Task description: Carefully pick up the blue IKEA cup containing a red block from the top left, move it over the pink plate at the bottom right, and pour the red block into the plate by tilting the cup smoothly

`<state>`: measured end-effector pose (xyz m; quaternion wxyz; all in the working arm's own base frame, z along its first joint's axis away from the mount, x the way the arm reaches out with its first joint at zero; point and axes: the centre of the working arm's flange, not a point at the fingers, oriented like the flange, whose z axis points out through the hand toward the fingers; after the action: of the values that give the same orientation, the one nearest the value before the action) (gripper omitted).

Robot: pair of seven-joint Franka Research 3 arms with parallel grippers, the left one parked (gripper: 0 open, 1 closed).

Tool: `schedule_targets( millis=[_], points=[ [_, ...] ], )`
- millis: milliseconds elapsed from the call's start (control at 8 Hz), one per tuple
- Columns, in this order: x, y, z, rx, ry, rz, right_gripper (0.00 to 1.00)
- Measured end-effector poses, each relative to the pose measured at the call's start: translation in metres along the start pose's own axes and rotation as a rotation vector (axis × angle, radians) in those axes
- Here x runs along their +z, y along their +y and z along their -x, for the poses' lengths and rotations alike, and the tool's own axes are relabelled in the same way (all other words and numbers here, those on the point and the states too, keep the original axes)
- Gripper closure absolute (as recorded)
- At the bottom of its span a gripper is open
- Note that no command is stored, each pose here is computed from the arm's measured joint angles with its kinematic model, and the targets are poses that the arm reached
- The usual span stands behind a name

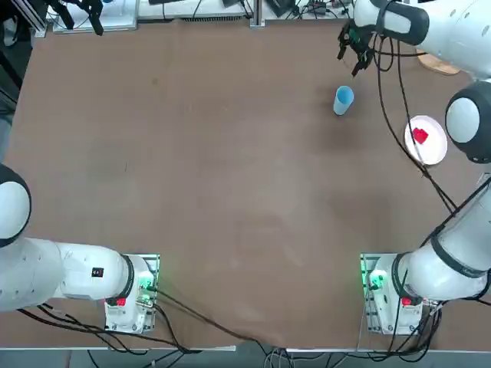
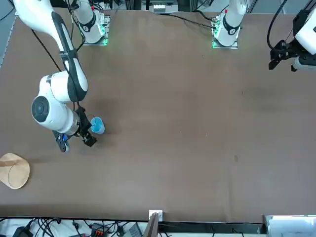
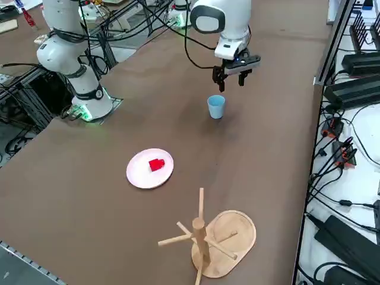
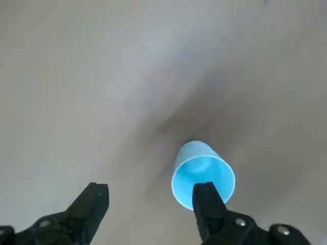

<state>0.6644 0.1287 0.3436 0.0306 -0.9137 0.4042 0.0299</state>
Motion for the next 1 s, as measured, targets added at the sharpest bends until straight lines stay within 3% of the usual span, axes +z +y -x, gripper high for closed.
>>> schedule_targets(
  millis=[375, 1000],
  points=[
    [-0.029, -0.001, -0.016, -0.258, 0.047, 0.005, 0.00],
    [-0.053, 0.053, -0.082, -0.573, 0.057, 0.082, 0.00]
  ],
)
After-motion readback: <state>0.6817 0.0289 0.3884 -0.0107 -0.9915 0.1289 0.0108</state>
